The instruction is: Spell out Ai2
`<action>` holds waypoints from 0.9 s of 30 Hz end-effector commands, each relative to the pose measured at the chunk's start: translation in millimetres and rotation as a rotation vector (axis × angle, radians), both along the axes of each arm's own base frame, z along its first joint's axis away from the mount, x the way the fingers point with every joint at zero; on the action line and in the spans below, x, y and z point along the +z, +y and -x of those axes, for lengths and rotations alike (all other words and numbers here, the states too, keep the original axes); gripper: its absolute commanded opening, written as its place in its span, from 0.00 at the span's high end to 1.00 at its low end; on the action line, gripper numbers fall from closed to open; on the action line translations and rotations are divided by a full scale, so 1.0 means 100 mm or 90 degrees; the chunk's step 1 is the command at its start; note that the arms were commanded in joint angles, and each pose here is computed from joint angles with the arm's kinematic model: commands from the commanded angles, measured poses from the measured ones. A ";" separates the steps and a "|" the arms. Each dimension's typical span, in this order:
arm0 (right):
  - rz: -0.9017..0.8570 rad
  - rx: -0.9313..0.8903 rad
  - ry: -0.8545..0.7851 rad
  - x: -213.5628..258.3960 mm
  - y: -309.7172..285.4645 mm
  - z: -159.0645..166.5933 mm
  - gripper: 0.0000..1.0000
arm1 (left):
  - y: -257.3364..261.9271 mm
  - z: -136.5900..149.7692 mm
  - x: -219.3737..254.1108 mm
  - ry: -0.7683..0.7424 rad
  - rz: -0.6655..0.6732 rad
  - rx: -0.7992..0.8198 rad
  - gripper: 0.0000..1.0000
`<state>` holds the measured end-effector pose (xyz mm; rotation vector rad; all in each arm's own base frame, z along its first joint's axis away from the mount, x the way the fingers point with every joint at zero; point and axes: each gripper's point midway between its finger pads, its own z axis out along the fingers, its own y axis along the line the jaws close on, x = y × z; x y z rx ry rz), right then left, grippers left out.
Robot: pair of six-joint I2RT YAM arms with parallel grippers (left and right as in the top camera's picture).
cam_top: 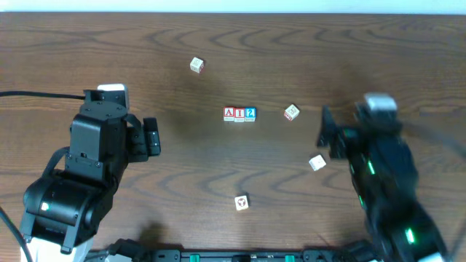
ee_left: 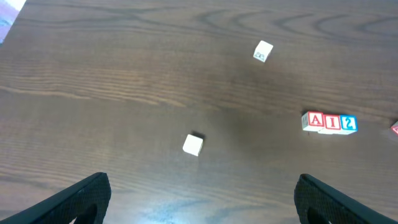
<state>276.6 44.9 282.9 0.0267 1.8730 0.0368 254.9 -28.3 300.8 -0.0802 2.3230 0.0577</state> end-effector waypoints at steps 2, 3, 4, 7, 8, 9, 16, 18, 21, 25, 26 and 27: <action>0.021 0.001 -0.033 -0.20 -0.13 0.28 0.04 | 0.03 -0.01 0.05 -0.008 -0.006 0.010 0.05; 0.017 0.001 -0.041 -0.25 -0.15 0.33 0.10 | 0.03 -0.01 0.05 -0.008 -0.006 0.010 0.05; 0.014 0.004 -0.044 -0.31 -0.16 0.38 0.12 | 0.03 -0.01 0.05 -0.008 -0.006 0.010 0.05; 0.020 -0.016 -0.046 -0.54 -0.25 0.46 0.01 | 0.03 -0.01 0.05 -0.008 -0.006 0.010 0.05; 0.025 -0.033 -0.052 -0.62 -0.30 0.48 0.01 | 0.03 -0.01 0.05 -0.008 -0.006 0.010 0.05; 0.031 -0.035 -0.059 -0.67 -0.31 0.48 0.01 | 0.03 -0.01 0.05 -0.008 -0.006 0.010 0.05; 0.009 0.006 -0.157 -0.86 -0.15 0.35 0.01 | 0.03 -0.01 0.05 -0.008 -0.006 0.010 0.05; 0.012 0.025 -0.168 -0.98 -0.09 0.31 0.01 | 0.03 -0.01 0.05 -0.008 -0.006 0.010 0.05; 0.031 0.050 -0.179 -1.12 -0.02 0.29 0.01 | 0.03 -0.01 0.05 -0.008 -0.006 0.010 0.05; 0.046 0.072 -0.136 -1.29 0.02 0.30 0.01 | 0.03 -0.01 0.05 -0.008 -0.006 0.010 0.04; 0.055 0.073 -0.124 -1.34 0.02 0.31 0.01 | 0.03 -0.01 0.05 -0.008 -0.006 0.010 0.04; 0.078 0.080 -0.103 -1.43 0.02 0.32 0.01 | 0.03 -0.01 0.05 -0.008 -0.006 0.010 0.04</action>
